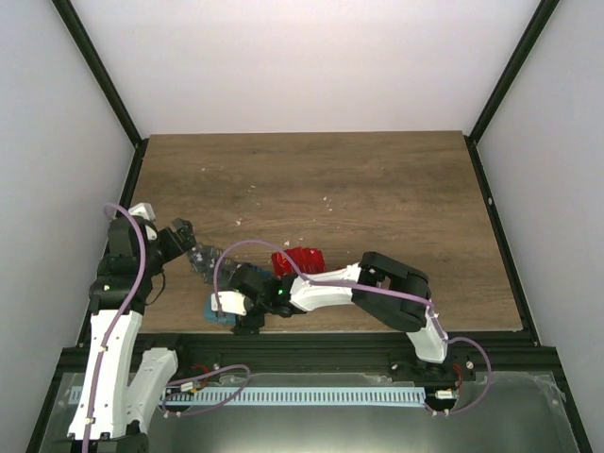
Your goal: Put the credit cards into the card holder
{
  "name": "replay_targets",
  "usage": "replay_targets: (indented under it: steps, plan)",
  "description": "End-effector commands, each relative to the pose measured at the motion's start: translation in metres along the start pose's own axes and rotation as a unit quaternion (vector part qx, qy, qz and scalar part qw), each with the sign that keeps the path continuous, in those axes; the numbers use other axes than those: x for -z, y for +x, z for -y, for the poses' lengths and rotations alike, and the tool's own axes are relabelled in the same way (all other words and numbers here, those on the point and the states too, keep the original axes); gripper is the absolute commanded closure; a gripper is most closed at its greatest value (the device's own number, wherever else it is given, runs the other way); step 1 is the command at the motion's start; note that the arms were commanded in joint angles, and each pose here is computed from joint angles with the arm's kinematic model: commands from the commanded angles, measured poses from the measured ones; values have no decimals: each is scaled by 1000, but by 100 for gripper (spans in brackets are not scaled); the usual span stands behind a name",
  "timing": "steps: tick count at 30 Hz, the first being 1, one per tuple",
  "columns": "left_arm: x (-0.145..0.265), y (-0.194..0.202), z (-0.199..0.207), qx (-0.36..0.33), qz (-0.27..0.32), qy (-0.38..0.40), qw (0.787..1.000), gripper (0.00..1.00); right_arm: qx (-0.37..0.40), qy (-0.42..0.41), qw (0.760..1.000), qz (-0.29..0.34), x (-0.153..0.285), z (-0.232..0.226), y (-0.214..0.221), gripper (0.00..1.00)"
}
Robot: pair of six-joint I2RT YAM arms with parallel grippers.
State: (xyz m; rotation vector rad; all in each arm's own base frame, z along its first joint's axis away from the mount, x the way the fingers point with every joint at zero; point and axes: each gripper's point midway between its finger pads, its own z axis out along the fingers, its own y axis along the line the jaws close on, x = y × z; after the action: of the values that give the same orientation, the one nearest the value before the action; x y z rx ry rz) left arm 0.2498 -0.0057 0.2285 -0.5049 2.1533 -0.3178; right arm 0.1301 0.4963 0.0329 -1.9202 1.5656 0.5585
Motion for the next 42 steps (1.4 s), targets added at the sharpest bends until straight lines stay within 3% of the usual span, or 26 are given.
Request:
replay_targets:
  steps: [1,4,19,23,34,42]
  plan:
    - [0,1,1,-7,3,4,1000,0,-4,24,999,22,16,13,-19,7]
    - [0,0,1,-7,4,3,1000,0,-9,27,999,43,25,17,-32,0]
    - [0,1,1,-8,3,2,1000,0,-94,34,995,12,-4,23,-2,2]
    - [-1,1,1,-8,2,2,1000,0,-111,27,993,-2,-10,19,9,5]
    - [-3,3,3,-10,-3,8,1000,0,-129,16,991,-8,-9,19,6,30]
    - [0,-6,7,-4,0,9,1000,0,-152,56,983,87,51,40,-50,31]
